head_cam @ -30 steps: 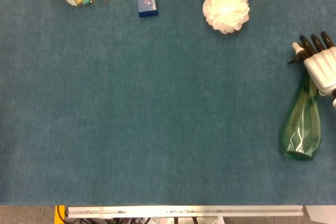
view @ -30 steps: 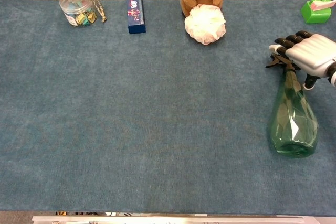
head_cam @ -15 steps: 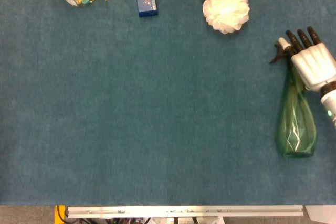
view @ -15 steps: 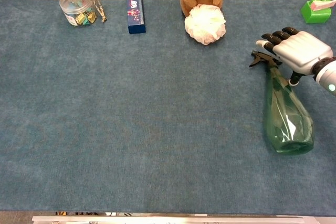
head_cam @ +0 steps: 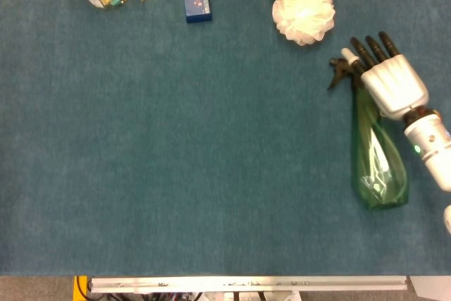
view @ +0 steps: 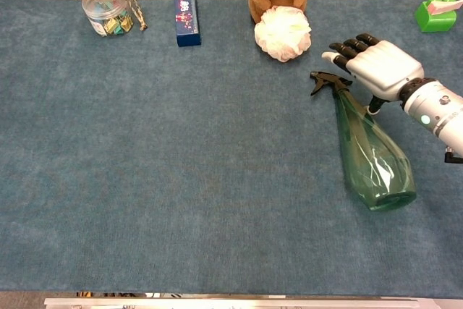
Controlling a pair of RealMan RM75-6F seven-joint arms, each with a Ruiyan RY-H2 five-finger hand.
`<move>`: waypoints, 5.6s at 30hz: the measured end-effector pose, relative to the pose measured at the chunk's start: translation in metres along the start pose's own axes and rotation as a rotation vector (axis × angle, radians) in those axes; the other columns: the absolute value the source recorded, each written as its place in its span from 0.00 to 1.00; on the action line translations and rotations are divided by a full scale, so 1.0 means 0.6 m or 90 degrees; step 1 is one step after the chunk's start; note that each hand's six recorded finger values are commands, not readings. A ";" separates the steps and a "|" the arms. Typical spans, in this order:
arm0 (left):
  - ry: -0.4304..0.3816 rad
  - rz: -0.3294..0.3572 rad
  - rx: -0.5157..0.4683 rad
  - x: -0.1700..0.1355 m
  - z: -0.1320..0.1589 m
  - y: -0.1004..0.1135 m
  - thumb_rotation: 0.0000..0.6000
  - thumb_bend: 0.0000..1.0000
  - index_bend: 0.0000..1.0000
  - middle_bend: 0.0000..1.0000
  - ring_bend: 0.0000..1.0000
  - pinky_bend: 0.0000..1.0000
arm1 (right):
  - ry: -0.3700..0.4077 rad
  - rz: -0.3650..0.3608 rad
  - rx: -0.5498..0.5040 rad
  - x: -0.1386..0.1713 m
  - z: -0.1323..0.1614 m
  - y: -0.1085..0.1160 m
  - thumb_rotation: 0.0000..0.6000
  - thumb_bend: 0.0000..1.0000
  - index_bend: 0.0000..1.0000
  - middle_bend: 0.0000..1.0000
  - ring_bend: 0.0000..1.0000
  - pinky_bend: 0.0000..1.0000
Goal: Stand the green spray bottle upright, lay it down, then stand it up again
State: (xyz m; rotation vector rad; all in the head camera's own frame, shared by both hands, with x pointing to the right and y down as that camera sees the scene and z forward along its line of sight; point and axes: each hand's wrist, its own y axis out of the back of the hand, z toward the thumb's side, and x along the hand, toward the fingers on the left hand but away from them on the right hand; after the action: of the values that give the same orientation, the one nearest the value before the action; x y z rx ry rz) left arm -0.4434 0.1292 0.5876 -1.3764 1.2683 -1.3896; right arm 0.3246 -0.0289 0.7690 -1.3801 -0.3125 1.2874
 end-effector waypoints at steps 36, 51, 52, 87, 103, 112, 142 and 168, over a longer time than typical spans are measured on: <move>0.005 0.007 0.001 0.003 -0.002 0.005 1.00 0.13 0.34 0.35 0.39 0.70 | 0.149 0.085 -0.114 0.173 0.008 0.130 1.00 0.63 0.20 0.15 0.01 0.02; 0.009 0.013 -0.005 -0.001 -0.006 0.010 1.00 0.13 0.34 0.35 0.39 0.70 | 0.333 0.085 -0.207 0.194 0.099 0.135 1.00 1.00 0.42 0.35 0.17 0.05; 0.009 0.013 -0.005 -0.001 -0.006 0.011 1.00 0.13 0.34 0.35 0.39 0.70 | 0.343 0.086 -0.203 0.196 0.104 0.134 1.00 1.00 0.43 0.36 0.17 0.05; 0.010 0.014 -0.002 0.000 -0.005 0.011 1.00 0.13 0.34 0.35 0.39 0.70 | 0.308 0.200 -0.137 0.253 0.074 0.053 1.00 1.00 0.49 0.56 0.22 0.05; 0.012 0.013 0.001 -0.001 -0.006 0.009 1.00 0.13 0.34 0.35 0.39 0.70 | 0.219 0.214 -0.113 0.265 0.018 0.034 1.00 1.00 0.49 0.56 0.22 0.05; 0.011 0.013 0.001 -0.001 -0.005 0.009 1.00 0.13 0.34 0.35 0.39 0.70 | 0.161 0.219 -0.084 0.271 -0.020 0.024 1.00 1.00 0.49 0.56 0.22 0.05; 0.012 0.009 0.005 0.001 -0.005 0.006 1.00 0.13 0.34 0.35 0.39 0.70 | 0.162 0.024 -0.157 0.240 -0.042 0.120 1.00 0.48 0.37 0.25 0.15 0.08; 0.008 0.008 0.001 -0.002 -0.004 0.007 1.00 0.13 0.34 0.35 0.39 0.70 | -0.038 -0.007 -0.040 0.052 -0.147 0.063 1.00 0.00 0.14 0.08 0.03 0.08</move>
State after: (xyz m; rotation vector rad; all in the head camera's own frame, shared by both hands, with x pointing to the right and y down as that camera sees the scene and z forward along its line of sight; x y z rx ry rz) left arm -0.4461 0.1297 0.5836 -1.3578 1.2814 -1.3930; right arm 0.3886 -0.0626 0.6988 -1.3936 -0.4031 1.3211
